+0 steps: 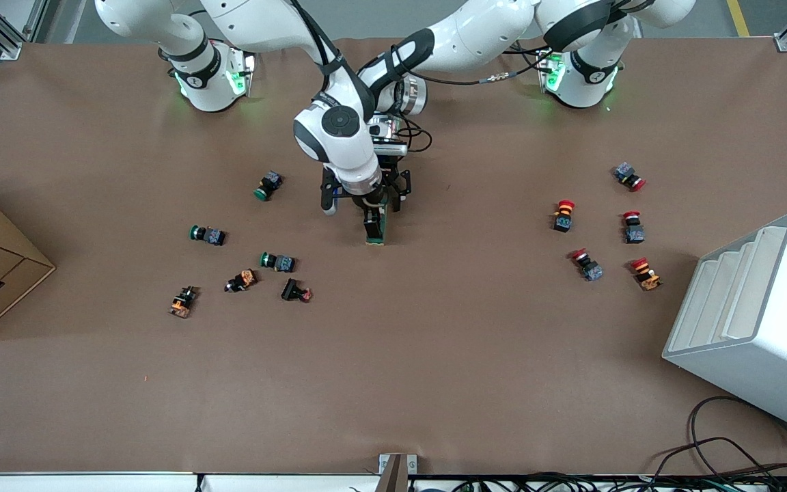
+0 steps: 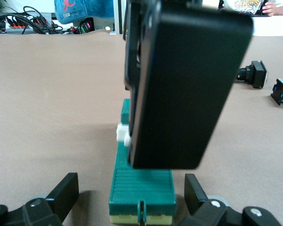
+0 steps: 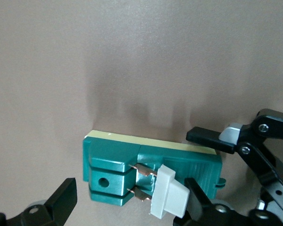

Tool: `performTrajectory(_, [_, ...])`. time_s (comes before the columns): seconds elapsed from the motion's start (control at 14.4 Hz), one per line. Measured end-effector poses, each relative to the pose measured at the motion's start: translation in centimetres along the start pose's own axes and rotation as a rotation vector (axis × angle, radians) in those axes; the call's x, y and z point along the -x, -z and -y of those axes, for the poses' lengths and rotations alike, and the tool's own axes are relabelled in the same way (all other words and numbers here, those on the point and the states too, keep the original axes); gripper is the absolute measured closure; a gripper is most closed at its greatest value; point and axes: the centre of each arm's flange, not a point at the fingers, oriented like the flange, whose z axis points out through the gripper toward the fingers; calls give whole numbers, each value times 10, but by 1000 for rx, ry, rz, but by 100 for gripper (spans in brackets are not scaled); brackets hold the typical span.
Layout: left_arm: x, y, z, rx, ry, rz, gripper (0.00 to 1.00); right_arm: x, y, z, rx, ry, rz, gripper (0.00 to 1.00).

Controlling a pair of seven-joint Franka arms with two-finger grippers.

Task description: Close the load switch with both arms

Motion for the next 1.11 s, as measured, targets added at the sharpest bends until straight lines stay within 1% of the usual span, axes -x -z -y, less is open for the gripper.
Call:
performTrajectory(0.14, [-1,-4,2,-5,-1,-4,1,-5,10,30,-56,-24,28,0])
performTrajectory(0.28, [-1,-5,3,-8,-1,-6,1,-13,14,50,-78,-39,33,0])
performTrajectory(0.83, [-1,-5,3,-7,-1,-6,1,-18,20,66,-98,-23,40,0])
performTrajectory(1.11, [-1,-5,3,-8,-1,-6,1,-27,10,70,-94,-10,27,0])
